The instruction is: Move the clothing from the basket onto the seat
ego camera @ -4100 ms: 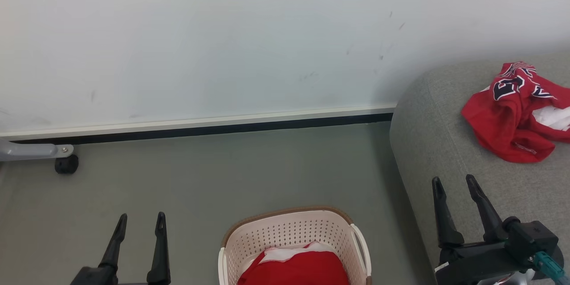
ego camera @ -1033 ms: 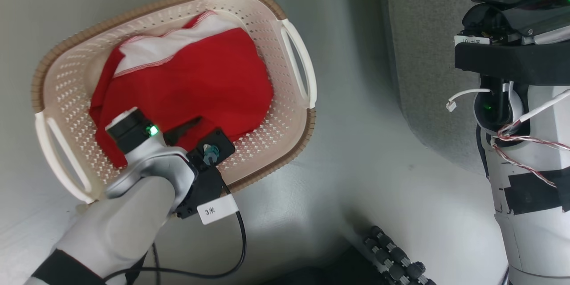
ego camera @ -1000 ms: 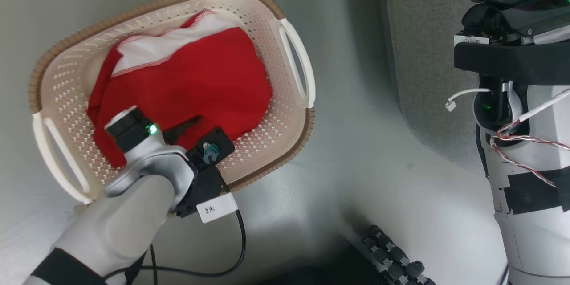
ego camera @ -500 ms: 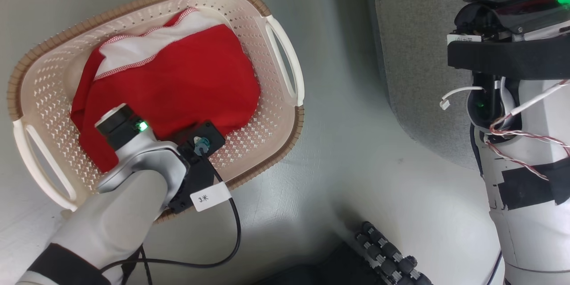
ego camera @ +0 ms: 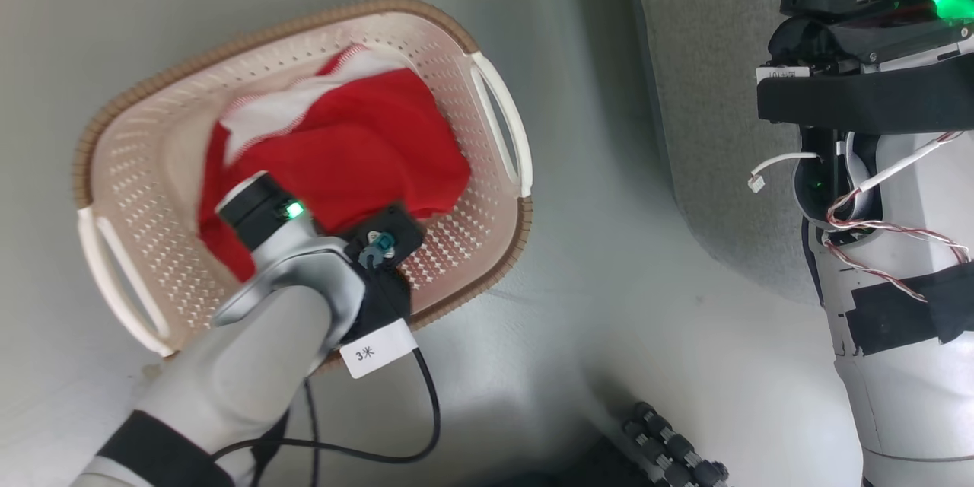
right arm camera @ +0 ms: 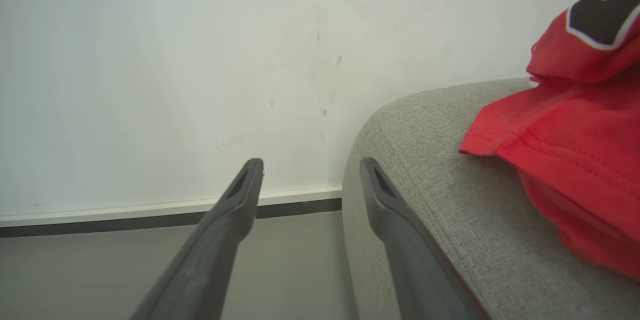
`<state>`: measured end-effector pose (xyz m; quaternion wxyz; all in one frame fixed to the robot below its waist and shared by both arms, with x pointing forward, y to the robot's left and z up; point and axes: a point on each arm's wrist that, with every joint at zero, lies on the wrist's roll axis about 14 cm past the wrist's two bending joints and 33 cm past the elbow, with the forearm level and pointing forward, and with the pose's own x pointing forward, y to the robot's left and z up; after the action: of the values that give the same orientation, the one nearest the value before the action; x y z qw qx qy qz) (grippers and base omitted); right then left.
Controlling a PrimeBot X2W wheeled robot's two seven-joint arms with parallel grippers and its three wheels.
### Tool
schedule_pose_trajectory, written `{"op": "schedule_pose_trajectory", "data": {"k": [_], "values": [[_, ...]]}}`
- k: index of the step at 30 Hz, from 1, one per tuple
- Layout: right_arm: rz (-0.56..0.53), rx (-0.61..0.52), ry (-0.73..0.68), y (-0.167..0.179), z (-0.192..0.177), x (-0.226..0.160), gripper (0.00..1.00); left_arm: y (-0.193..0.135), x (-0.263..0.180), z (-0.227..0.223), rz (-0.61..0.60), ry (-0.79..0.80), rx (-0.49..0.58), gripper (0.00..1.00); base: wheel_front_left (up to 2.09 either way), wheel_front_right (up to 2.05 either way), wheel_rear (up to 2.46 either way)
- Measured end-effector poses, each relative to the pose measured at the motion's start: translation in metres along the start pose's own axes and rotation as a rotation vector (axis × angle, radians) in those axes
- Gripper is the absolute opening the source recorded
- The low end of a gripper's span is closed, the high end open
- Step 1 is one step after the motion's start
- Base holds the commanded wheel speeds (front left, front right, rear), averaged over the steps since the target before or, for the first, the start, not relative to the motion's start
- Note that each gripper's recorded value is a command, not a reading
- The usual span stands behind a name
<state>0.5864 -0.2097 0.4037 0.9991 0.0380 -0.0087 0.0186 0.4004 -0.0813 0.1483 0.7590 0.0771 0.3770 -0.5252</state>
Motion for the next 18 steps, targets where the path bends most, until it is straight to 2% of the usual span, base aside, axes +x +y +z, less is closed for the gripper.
{"op": "schedule_pose_trajectory", "data": {"k": [9, 18], "values": [[0.023, -0.013, 0.014, 0.006, 0.008, -0.008, 1.0, 0.009, -0.023, 0.06, 0.075, -0.201, -0.073, 0.0, 0.0, 0.0, 0.0], [0.073, 0.015, 0.0, 0.03, 0.026, -0.017, 1.0, 0.031, -0.074, 0.108, 0.22, -0.388, -0.138, 0.0, 0.0, 0.0, 0.0]]}}
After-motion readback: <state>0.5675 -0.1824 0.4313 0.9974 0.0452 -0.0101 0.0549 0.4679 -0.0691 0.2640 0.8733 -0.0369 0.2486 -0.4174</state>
